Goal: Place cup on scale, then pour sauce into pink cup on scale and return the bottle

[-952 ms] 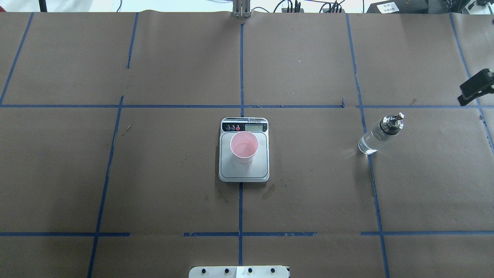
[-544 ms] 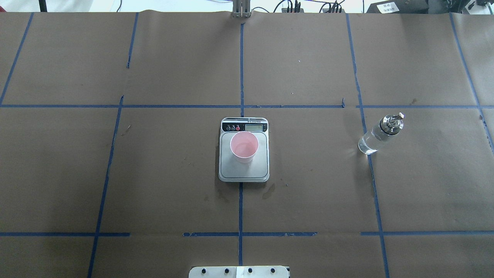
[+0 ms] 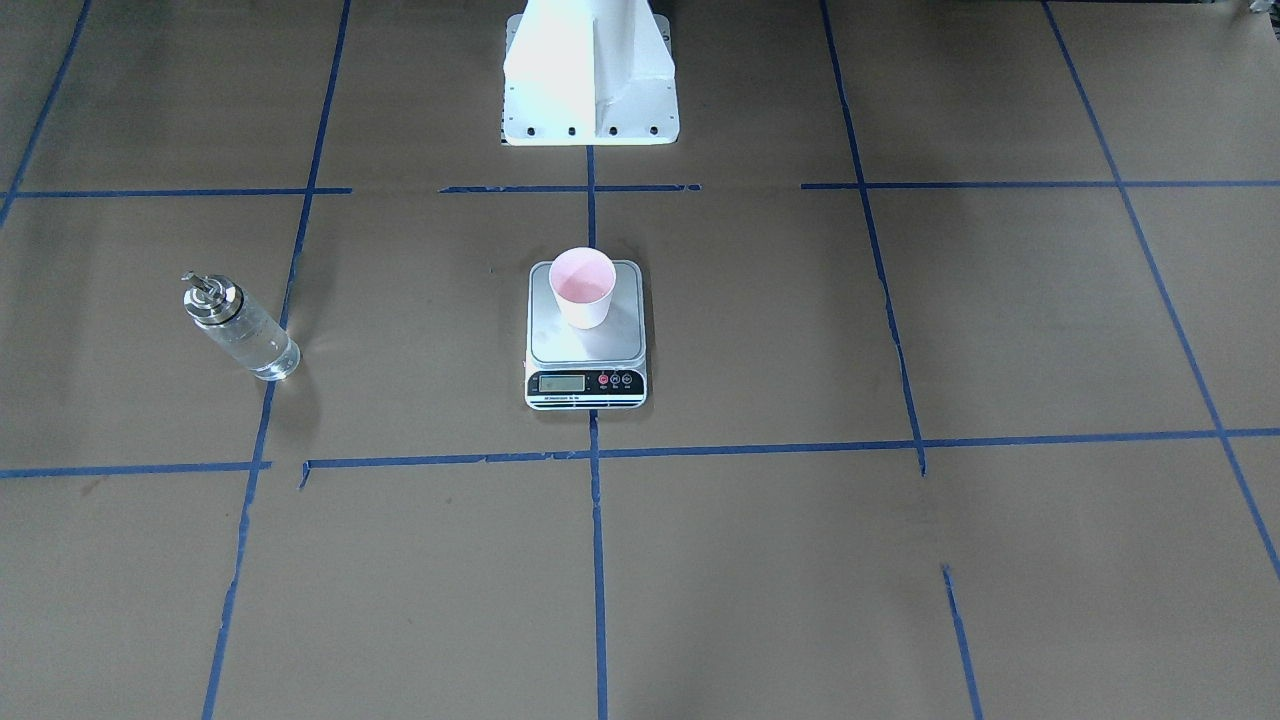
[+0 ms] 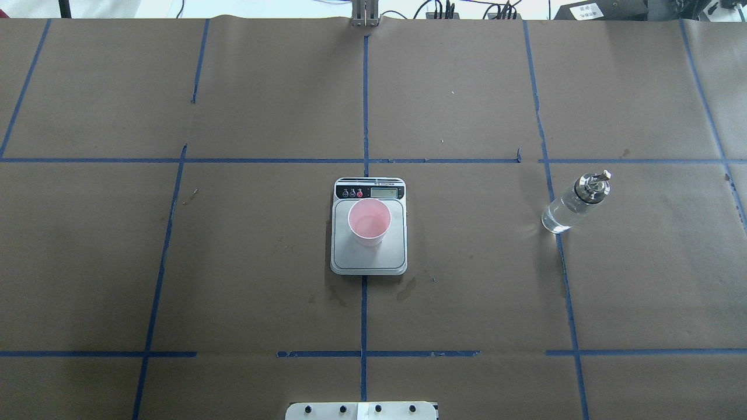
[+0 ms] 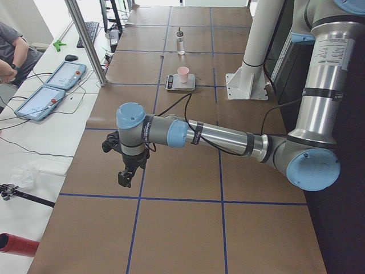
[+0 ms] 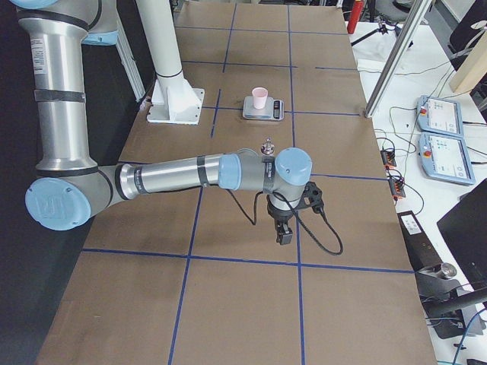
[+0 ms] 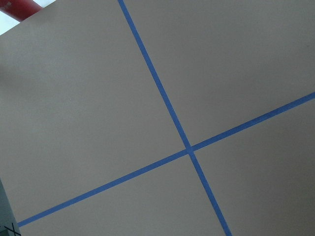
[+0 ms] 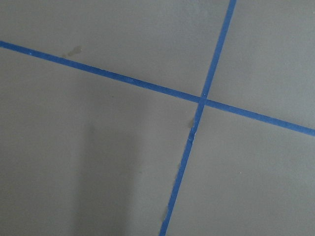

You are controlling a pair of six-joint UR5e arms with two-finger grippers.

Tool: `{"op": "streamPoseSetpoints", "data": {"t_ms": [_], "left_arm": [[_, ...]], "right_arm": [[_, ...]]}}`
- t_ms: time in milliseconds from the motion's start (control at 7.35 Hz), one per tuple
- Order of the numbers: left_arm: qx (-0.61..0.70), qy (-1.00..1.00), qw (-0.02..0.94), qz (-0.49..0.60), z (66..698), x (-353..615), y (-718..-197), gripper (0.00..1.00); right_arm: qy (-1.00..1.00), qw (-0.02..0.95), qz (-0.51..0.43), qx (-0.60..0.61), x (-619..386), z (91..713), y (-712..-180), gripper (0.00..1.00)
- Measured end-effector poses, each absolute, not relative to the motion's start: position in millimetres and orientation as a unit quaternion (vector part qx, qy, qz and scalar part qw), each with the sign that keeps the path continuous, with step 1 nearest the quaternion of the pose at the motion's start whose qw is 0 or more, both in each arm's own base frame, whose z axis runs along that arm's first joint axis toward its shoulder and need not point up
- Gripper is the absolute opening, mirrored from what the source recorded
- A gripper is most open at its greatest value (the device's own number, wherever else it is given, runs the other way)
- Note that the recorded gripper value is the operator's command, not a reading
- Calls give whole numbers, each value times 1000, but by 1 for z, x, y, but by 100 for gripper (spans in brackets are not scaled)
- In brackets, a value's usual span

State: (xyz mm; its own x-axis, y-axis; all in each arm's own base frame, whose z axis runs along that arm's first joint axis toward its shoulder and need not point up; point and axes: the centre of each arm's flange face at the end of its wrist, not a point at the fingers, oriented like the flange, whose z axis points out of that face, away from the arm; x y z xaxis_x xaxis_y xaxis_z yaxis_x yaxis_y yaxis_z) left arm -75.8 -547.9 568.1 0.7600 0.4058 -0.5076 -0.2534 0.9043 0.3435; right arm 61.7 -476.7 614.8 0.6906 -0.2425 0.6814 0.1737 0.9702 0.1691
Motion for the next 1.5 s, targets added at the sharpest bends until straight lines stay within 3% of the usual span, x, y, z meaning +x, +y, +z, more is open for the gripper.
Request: {"op": "streamPoseSetpoints", "data": {"t_ms": [544,1496], "left_arm": [[112,301,931,173,586,-76,-532,100],[83,325,928,162,626,-72,-495,100]], "right_arm": [[-378,925,-47,13,65,639,-461,100],[-380,924,-39,34,65,664,-465,100]]}}
